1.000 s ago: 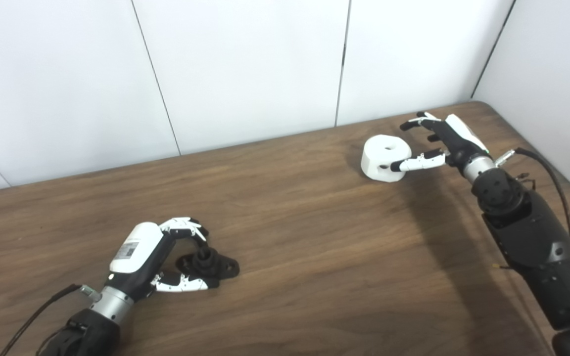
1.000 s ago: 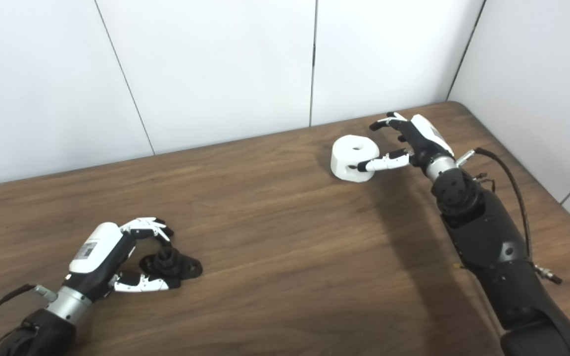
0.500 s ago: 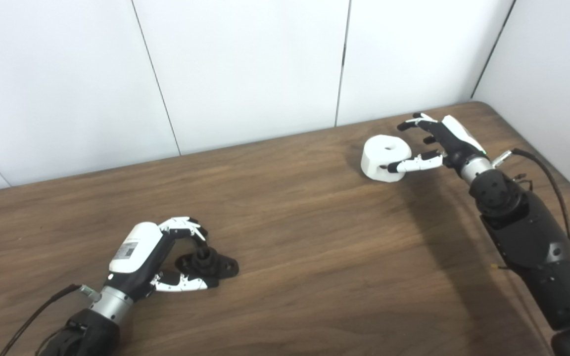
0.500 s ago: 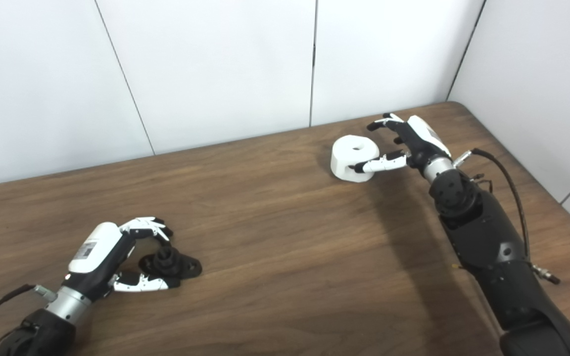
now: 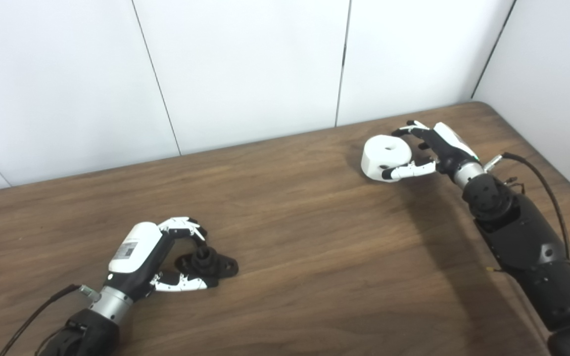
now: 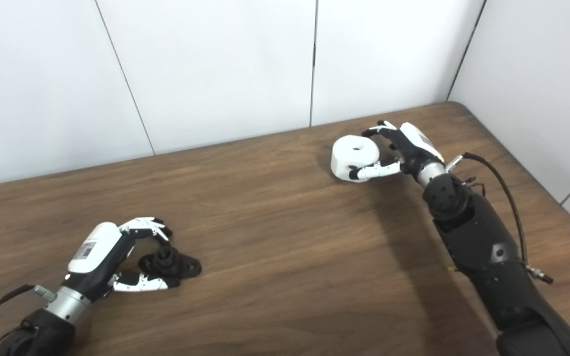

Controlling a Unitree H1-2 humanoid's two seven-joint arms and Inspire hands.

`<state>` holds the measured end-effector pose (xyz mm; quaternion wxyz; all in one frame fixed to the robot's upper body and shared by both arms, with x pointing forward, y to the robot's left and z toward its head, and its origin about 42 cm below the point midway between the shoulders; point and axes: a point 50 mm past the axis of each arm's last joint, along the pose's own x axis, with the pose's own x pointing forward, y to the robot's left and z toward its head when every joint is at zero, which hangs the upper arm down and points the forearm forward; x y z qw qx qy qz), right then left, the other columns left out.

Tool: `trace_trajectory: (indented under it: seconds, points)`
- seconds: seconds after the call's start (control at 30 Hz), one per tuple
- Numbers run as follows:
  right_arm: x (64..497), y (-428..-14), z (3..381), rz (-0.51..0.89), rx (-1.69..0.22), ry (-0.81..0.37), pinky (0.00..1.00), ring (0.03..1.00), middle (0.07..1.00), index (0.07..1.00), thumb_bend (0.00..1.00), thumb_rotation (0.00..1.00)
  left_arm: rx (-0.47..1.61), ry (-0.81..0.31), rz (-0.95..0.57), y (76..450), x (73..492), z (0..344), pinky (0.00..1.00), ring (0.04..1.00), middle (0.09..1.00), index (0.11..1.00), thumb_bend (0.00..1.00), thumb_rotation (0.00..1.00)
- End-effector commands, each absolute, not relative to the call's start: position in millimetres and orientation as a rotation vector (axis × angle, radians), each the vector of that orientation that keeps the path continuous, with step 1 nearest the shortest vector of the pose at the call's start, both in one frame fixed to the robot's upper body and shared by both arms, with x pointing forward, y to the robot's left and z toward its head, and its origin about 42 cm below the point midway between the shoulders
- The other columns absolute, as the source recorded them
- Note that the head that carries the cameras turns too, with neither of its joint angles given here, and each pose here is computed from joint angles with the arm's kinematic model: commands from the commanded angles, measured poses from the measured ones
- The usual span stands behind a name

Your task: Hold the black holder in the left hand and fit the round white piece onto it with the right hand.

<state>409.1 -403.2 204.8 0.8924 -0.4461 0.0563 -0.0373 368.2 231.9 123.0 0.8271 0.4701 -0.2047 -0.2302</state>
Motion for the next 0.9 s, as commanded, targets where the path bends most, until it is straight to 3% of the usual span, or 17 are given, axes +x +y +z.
trace_trajectory:
  seconds: [0.0,0.17,0.3,0.33,0.4,0.87]
  points:
    - [419.7,-401.8,233.9,-0.112,-0.942,0.017,0.86,0.981,0.973,0.806,0.89,0.35,1.044,-0.431,-0.473,242.3,372.1,129.2,0.89,0.806,0.701,0.483,0.52,0.05]
    - [417.7,-400.4,231.3,-0.150,-0.921,-0.017,0.86,0.961,0.948,0.769,0.81,0.35,1.037,-0.428,-0.474,241.4,371.5,128.8,0.89,0.803,0.701,0.483,0.52,0.05]
    - [415.1,-395.5,231.0,-0.241,-0.917,-0.112,0.83,0.914,0.854,0.625,0.72,0.24,1.038,-0.429,-0.474,241.3,371.4,129.5,0.89,0.801,0.701,0.483,0.52,0.05]
    - [415.2,-394.7,230.8,-0.262,-0.917,-0.133,0.83,0.897,0.819,0.545,0.60,0.18,1.042,-0.430,-0.474,241.3,371.4,129.5,0.89,0.802,0.702,0.483,0.52,0.05]
    - [415.5,-393.8,230.9,-0.291,-0.920,-0.161,0.82,0.876,0.789,0.503,0.54,0.15,1.047,-0.430,-0.474,241.5,371.4,129.3,0.88,0.799,0.701,0.483,0.52,0.05]
    - [414.2,-395.9,233.4,-0.330,-0.903,-0.219,0.78,0.834,0.744,0.487,0.52,0.13,1.042,-0.406,-0.471,245.1,371.0,131.1,0.93,0.825,0.710,0.484,0.52,0.05]
